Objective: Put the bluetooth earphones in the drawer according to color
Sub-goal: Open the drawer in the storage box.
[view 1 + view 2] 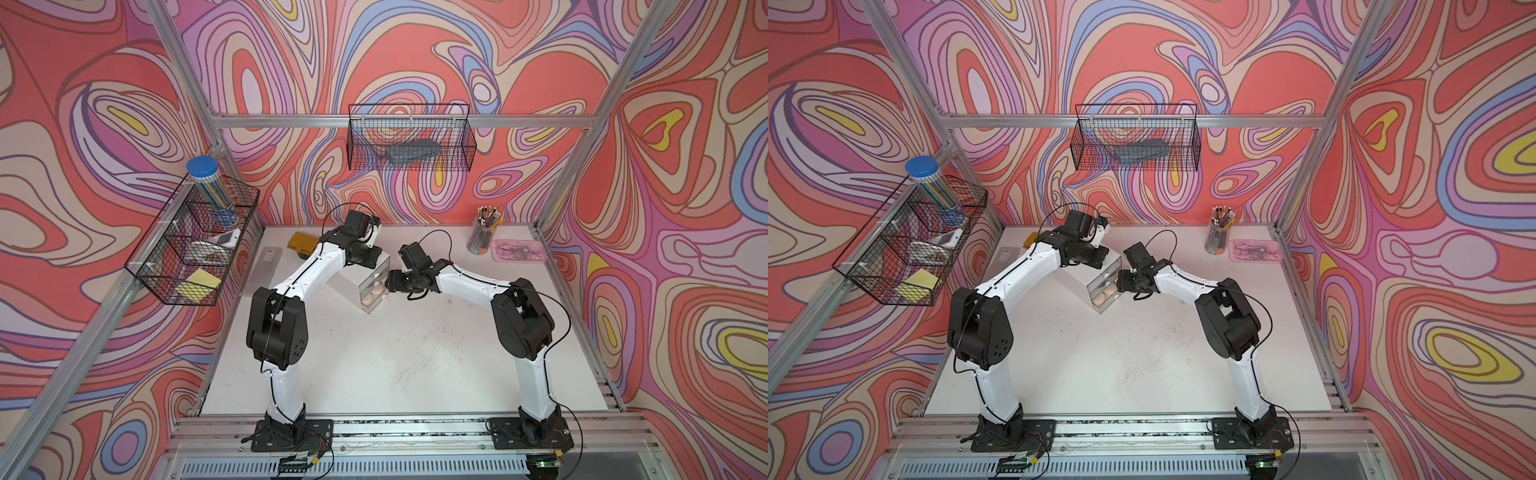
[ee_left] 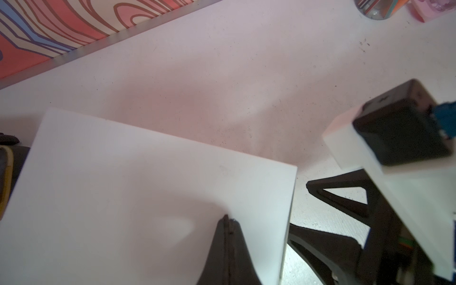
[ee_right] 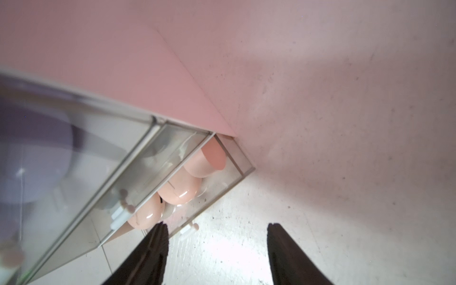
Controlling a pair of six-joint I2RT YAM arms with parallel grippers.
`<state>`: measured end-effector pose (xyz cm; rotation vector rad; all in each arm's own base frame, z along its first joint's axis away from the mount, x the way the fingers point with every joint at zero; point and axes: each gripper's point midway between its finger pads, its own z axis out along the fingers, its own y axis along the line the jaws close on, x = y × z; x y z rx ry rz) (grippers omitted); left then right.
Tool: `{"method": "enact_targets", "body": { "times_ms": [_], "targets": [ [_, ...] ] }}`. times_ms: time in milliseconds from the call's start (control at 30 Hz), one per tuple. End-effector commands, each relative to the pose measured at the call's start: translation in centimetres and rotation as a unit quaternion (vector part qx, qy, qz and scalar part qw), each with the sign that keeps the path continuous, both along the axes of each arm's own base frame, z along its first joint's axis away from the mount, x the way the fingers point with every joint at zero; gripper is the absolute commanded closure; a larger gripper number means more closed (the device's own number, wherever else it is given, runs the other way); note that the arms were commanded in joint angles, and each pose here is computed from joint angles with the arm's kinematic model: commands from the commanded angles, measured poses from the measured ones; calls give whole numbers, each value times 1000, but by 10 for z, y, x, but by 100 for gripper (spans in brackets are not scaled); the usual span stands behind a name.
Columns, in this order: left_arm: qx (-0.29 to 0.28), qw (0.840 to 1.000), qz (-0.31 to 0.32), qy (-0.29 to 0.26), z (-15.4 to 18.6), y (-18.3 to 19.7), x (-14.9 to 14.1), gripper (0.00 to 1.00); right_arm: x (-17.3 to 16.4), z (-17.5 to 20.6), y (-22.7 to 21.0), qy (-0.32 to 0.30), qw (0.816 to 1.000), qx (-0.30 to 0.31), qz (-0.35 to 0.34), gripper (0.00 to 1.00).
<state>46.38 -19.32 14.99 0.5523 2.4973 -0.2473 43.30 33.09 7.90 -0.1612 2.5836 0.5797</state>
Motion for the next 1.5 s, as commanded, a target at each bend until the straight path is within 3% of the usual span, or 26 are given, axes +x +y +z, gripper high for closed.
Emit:
{"method": "enact_targets", "body": {
  "times_ms": [0, 433, 900, 1467],
  "targets": [
    [118, 945, -9, 305, -138, 39, -120, 100, 8, -4, -3, -7, 1000, -19, -5, 35],
    [120, 945, -10, 305, -139, 40, -121, 100, 21, -26, -9, -2, 997, -82, -7, 35],
    [123, 944, -9, 306, -140, 42, -121, 100, 24, -50, -7, 13, 994, -110, 15, 35],
    [125, 944, -9, 306, -142, 42, -121, 100, 15, -45, -61, 36, 988, -153, 6, 35]
  ]
}}
